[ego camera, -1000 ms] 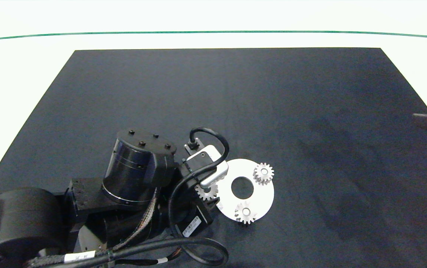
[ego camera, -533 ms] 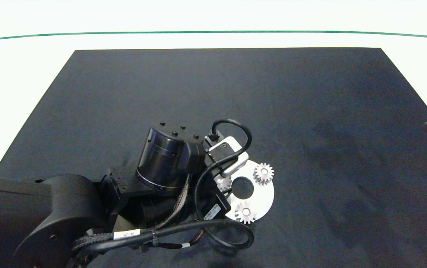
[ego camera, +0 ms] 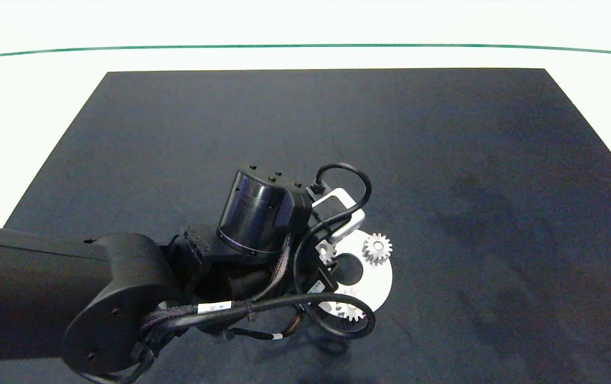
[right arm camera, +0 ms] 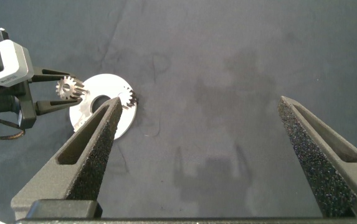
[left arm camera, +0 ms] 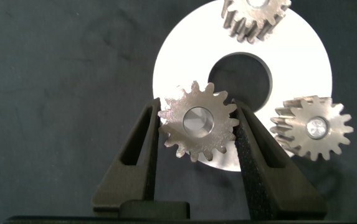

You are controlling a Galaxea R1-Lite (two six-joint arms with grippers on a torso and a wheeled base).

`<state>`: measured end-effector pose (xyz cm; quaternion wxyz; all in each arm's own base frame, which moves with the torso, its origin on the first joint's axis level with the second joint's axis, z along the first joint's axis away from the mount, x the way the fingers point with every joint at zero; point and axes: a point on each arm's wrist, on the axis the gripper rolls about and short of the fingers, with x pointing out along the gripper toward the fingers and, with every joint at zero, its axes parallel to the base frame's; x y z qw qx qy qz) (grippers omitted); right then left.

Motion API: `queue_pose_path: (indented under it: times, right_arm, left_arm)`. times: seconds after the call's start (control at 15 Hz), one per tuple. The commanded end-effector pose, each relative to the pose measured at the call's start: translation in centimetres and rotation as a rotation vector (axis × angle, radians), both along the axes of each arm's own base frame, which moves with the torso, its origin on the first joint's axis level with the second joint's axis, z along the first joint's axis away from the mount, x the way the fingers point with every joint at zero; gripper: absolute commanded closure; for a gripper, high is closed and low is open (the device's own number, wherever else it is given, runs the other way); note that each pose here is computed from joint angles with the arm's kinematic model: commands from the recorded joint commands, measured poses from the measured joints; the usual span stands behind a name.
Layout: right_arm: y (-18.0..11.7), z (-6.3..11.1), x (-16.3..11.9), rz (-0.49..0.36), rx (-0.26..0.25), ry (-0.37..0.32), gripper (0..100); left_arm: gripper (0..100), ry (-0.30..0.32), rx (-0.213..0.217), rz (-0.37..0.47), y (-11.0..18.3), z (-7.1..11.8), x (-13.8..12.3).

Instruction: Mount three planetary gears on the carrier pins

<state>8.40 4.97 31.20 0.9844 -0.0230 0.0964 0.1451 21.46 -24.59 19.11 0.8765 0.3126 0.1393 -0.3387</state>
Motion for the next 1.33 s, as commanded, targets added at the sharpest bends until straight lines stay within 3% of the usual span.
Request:
queue_pose_path:
  times: [0.07,1.27,1.33]
  right_arm:
    - [0.0,0.0,0.0,-0.001,-0.003,0.001,0]
    - [0.1,-0.3,0.0,0.001,-0.008,0.009,0]
    - [0.0,-0.3,0.1,-0.001,-0.008,0.009,0]
  left_arm:
    - [78,-0.004,0.005,0.003,-0.1,-0.1,0.3]
    - [78,0.018,0.042,0.046,-0.2,-1.5,1.5]
    - [0,0.021,0.048,0.045,-0.2,-1.7,1.5]
